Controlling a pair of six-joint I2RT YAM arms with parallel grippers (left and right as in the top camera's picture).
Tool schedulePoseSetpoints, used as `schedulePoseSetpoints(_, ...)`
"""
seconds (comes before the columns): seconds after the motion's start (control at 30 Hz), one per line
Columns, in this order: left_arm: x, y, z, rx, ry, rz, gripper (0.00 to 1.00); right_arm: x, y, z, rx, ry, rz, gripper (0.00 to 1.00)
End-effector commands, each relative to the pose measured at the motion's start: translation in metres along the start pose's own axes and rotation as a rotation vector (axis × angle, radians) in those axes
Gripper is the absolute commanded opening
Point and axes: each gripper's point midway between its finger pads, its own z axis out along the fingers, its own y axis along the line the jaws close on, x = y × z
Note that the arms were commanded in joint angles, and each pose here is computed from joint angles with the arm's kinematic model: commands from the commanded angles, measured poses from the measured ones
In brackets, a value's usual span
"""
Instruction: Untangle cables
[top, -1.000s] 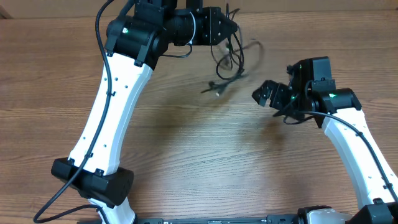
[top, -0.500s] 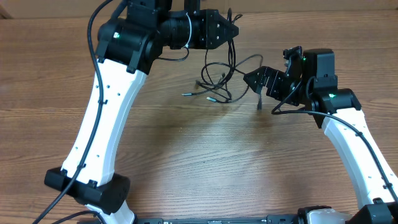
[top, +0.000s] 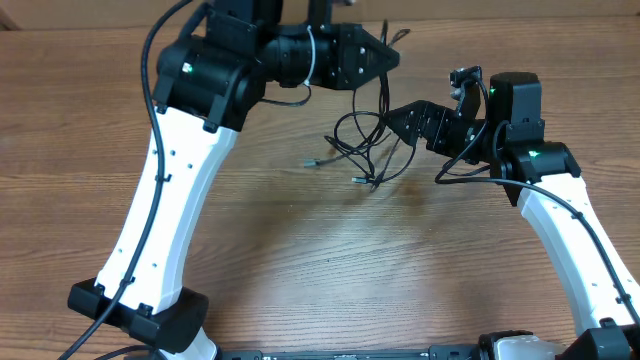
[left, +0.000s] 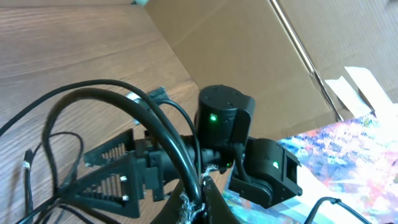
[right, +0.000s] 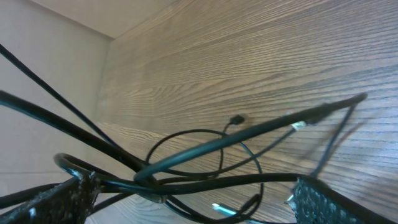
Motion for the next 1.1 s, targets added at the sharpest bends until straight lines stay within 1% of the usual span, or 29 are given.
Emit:
schedulePoseSetpoints(0.0, 0.001, -0.029, -0.007, 0.056, -0.007, 0.084, 0.04, 0.003, 0.01, -0.002, -0.03, 0.003, -0.015, 1.0)
schedulePoseSetpoints(0.23, 0.003, -0.04, -0.003, 0.092, 0.0, 0.109, 0.04, 0.009, 0.007, -0.001, -0.012, 0.023, -0.004, 1.0)
schedulePoseSetpoints(0.43, 0.004, -0.058, -0.005, 0.186, 0.013, 0.14, 0.04, 0.016, -0.007, 0.0, 0.053, 0.048, 0.033, 1.0)
schedulePoseSetpoints(0.67, 0.006, -0.059, -0.004, 0.187, 0.023, 0.127, 0.04, 0.019, -0.025, 0.014, 0.094, 0.071, 0.061, 1.0)
schedulePoseSetpoints(0.77, 0.009, -0.053, -0.003, 0.164, 0.03, 0.112, 0.04, 0.013, -0.023, 0.017, 0.077, 0.053, 0.055, 1.0)
schedulePoseSetpoints(0.93, 0.013, -0.039, -0.002, 0.094, 0.038, 0.091, 0.04, -0.011, -0.011, 0.018, 0.028, -0.04, 0.074, 1.0)
schedulePoseSetpoints(1.0, 0.014, -0.039, -0.002, 0.094, 0.039, 0.089, 0.04, -0.019, -0.008, 0.017, 0.017, -0.07, 0.071, 0.97)
schedulePoseSetpoints(1.07, 0.013, -0.04, -0.002, 0.096, 0.035, 0.094, 0.04, -0.027, -0.015, 0.017, 0.055, -0.111, 0.112, 0.95)
